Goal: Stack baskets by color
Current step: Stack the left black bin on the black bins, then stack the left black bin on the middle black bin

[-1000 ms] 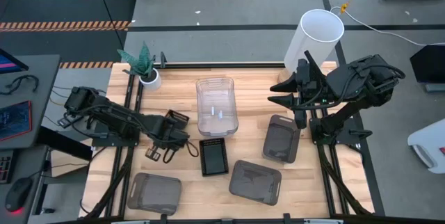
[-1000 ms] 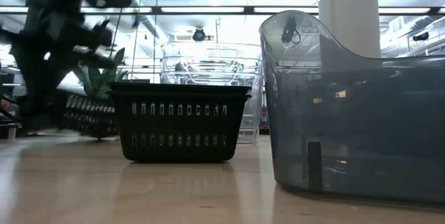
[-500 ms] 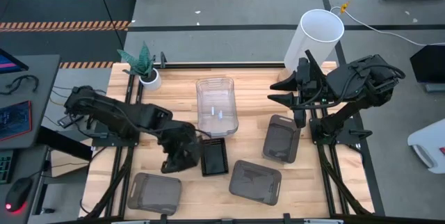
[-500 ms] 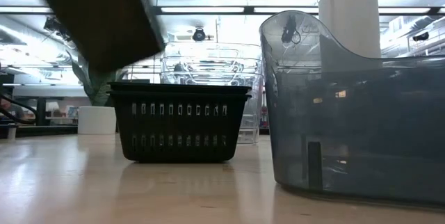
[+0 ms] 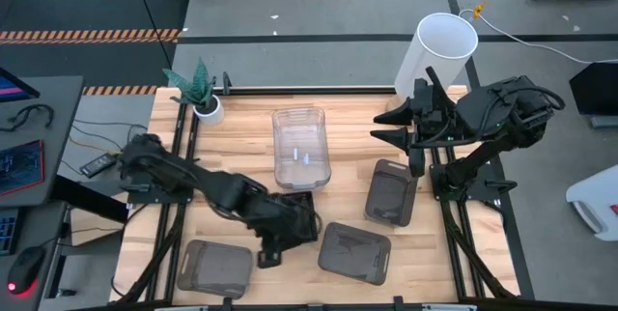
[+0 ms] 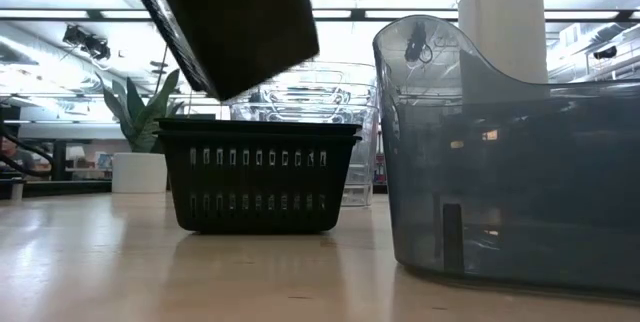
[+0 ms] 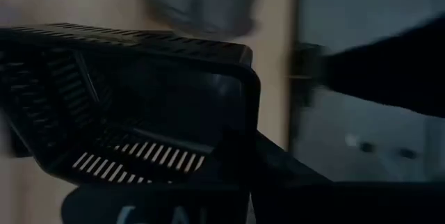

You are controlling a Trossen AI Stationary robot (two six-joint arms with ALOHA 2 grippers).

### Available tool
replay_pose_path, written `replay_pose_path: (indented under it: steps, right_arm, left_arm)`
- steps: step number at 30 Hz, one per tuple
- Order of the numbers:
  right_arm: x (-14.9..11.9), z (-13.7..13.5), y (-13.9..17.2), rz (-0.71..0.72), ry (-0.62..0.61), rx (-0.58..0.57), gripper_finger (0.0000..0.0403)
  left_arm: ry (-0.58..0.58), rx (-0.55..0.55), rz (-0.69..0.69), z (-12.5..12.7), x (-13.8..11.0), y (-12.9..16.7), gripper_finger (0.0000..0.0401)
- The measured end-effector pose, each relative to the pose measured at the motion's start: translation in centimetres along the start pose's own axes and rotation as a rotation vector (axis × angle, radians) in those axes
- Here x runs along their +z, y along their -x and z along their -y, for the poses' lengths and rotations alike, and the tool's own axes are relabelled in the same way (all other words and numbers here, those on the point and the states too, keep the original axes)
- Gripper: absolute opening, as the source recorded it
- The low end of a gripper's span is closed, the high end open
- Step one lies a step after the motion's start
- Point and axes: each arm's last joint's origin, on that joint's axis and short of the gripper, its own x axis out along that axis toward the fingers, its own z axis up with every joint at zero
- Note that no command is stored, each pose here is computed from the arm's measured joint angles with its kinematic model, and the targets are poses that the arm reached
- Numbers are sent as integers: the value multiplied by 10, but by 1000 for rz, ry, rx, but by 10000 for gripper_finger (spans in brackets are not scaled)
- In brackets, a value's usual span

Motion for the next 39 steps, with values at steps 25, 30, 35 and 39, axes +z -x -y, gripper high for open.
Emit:
replay_pose_path:
  steps: [25,30,35,39]
  right_arm:
    - [-1,0,0,-11,9,7,145]
    - [-1,0,0,-12,14,7,145]
    - [-2,-1,1,-14,35,14,145]
    - [-3,-3,2,-24,46,23,145]
  left_arm:
    - [-5,325,-268,-8,16,-104,41]
    - [5,299,-264,-7,18,-104,103]
    - [25,228,-312,-5,16,-103,170]
    - [70,95,-428,2,9,-102,192]
